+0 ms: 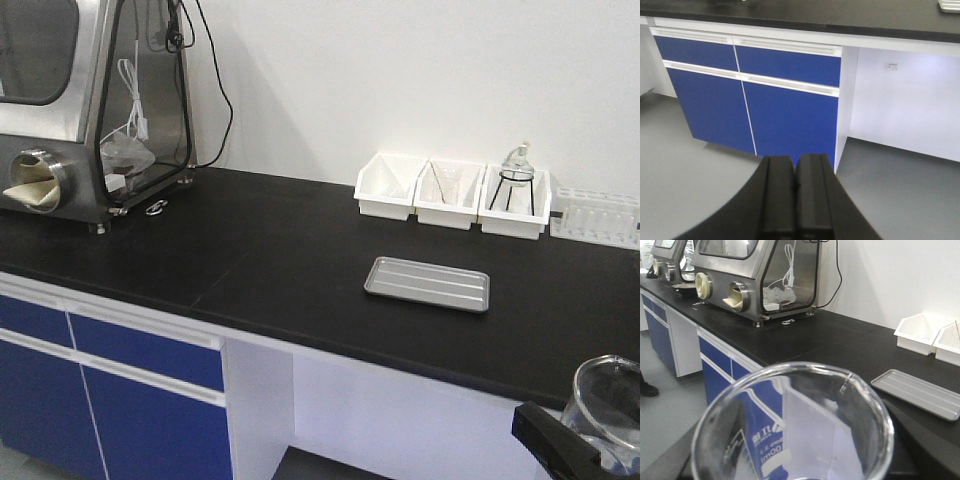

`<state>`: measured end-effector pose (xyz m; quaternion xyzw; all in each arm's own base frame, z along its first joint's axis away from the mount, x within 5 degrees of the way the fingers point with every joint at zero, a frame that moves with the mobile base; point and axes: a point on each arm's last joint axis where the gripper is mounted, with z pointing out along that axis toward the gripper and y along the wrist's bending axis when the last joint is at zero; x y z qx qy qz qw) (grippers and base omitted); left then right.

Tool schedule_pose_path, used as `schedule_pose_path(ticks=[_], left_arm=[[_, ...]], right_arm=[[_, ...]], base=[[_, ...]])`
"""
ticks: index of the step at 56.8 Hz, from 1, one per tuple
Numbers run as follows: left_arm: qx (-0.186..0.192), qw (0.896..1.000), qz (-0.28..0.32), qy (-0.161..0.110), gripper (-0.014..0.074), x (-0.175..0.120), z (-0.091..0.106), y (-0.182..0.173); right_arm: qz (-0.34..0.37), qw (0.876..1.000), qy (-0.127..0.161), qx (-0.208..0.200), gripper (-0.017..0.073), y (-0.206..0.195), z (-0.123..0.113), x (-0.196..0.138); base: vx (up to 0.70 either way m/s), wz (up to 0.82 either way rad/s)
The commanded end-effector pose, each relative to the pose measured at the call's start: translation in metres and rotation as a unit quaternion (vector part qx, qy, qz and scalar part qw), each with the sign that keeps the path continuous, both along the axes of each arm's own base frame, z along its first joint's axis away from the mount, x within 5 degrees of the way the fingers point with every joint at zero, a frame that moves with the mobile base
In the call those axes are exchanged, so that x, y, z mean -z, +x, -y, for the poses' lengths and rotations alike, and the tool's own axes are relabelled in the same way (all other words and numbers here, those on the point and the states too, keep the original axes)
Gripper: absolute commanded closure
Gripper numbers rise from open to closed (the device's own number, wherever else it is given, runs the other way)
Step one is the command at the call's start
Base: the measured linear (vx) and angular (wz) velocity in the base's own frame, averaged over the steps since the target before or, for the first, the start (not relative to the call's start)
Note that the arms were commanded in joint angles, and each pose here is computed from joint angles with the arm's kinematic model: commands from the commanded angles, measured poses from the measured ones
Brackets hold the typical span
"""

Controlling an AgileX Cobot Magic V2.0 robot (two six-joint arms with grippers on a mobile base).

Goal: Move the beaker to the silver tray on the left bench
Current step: 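Drive the base to the bench with the silver tray, holding the beaker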

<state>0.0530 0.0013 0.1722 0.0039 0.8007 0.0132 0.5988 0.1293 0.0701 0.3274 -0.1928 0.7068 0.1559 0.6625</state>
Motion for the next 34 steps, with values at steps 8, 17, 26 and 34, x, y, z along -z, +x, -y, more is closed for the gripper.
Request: schedule_pose_path(ticks=[8,17,26,34], left_arm=[[0.004,0.999,0.033,-0.001,0.0592,0.0017,0.0006,0.0014],[0.004,0.999,0.033,-0.001,0.0592,0.0017,0.0006,0.0014],[0.004,0.999,0.033,-0.001,0.0592,0.0017,0.0006,0.0014],[0.004,0.999,0.033,-0.001,0.0592,0.0017,0.0006,0.0014]], right_arm=[[0.029,0.999,-0.01,0.015,0.0566,0.0004,0.0032,-0.0121],[0.029,0.999,-0.01,0.015,0.0566,0.0004,0.0032,-0.0121],[0.029,0.999,-0.01,0.015,0.0566,0.0004,0.0032,-0.0121],[0.029,0.999,-0.01,0.015,0.0566,0.0004,0.0032,-0.0121]], base=[[0.43,-0.03],[0.44,-0.11],[0.43,-0.18],[0.42,-0.24]])
